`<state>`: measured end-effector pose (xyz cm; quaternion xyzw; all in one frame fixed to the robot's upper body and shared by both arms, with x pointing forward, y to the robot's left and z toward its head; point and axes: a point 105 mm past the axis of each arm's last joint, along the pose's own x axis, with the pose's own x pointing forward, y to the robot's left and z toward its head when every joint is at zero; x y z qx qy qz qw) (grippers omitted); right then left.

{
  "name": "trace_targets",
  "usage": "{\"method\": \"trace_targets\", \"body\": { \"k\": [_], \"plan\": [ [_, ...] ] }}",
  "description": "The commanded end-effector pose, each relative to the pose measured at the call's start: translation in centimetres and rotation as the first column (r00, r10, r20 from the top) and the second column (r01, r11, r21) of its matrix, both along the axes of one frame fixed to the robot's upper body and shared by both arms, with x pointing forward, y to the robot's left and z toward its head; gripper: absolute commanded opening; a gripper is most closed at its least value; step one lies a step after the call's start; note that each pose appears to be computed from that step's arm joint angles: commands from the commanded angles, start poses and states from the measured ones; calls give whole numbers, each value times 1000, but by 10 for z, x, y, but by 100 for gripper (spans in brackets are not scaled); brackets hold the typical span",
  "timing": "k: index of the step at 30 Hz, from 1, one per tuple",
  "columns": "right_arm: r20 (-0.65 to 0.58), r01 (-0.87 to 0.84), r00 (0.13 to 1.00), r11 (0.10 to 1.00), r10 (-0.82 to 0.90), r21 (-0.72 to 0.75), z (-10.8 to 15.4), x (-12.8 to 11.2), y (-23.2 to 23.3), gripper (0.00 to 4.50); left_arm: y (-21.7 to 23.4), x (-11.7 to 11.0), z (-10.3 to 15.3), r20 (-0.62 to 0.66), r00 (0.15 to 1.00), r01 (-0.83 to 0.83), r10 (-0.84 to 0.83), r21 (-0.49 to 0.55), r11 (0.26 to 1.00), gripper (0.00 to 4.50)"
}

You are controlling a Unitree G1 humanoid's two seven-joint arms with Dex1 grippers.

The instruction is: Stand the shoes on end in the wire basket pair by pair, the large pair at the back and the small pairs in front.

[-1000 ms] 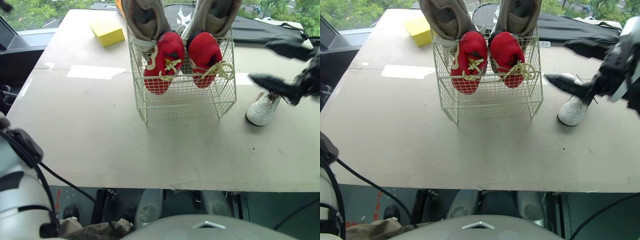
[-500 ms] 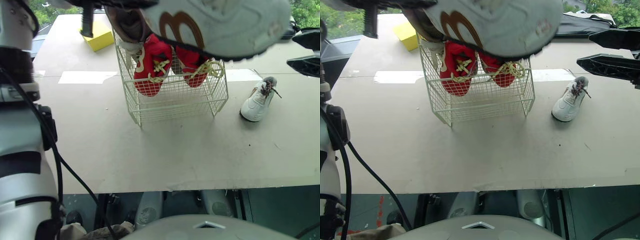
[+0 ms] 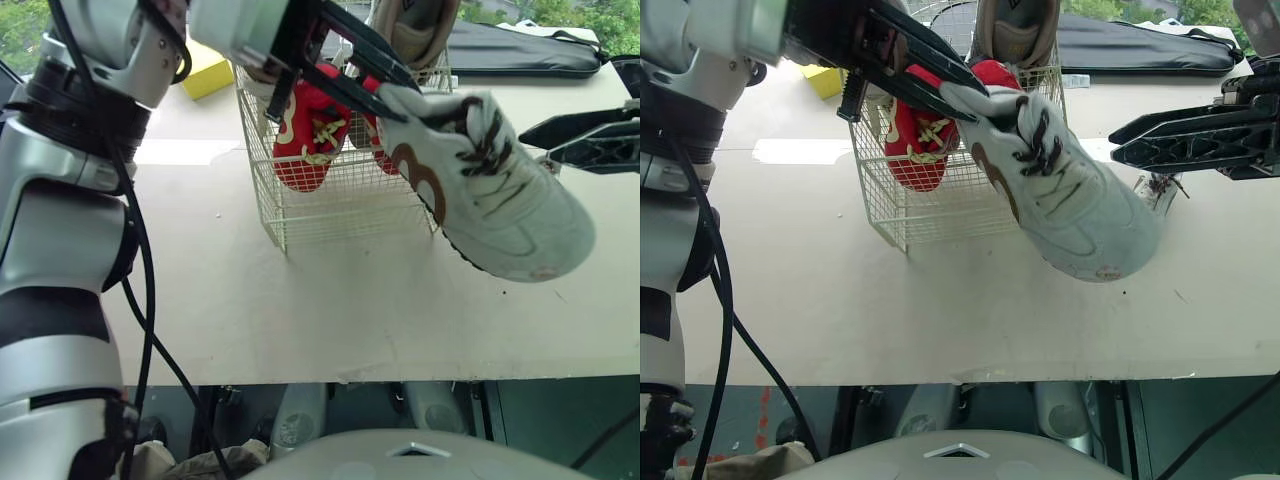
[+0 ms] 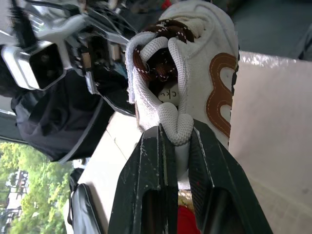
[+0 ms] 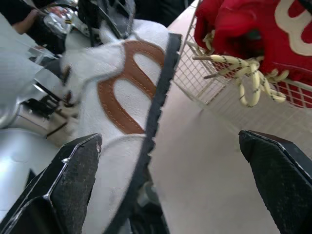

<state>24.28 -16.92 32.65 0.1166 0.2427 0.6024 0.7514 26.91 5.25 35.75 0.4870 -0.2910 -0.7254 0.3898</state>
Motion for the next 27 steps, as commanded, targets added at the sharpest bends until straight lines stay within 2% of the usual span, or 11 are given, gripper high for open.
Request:
{"method": "trace_targets", "body": {
  "k": [1,4,8,16,19,21,24,25,26,27],
  "plan": [
    [14,-47,999,999,47,-6,7,-10,4,450,4,-4,8,93,996,18,-18,-1,1000,12],
    [-11,-111,994,992,110,-61,-7,-16,15,450,3,0,5,121,992,16,-18,17,1000,12],
    [-67,-172,984,979,166,-108,-28,-12,32,450,0,1,1,150,988,29,-34,35,999,12],
    [-155,-216,968,969,196,-121,-53,-5,48,450,-11,-6,-5,158,982,102,-108,48,994,12],
    [-162,-226,965,969,208,-99,-52,-6,49,368,-11,-8,-5,148,983,105,-111,49,993,12],
    [-161,-229,964,969,213,-87,-50,-7,49,266,-10,-9,-5,138,984,108,-113,43,993,12],
    [-142,-220,968,971,206,-94,-52,-8,49,130,-6,-4,9,22,998,52,-52,-31,998,12],
    [-136,-218,969,971,204,-98,-54,-9,49,90,-4,-4,16,-26,999,41,-43,-71,997,112],
    [-134,-216,970,971,202,-100,-56,-9,49,48,-3,-5,22,-68,997,33,-40,-100,994,140],
    [-126,-210,972,973,197,-97,-58,-9,49,20,0,-5,26,-115,993,12,-25,-113,994,188]
  ]
}}
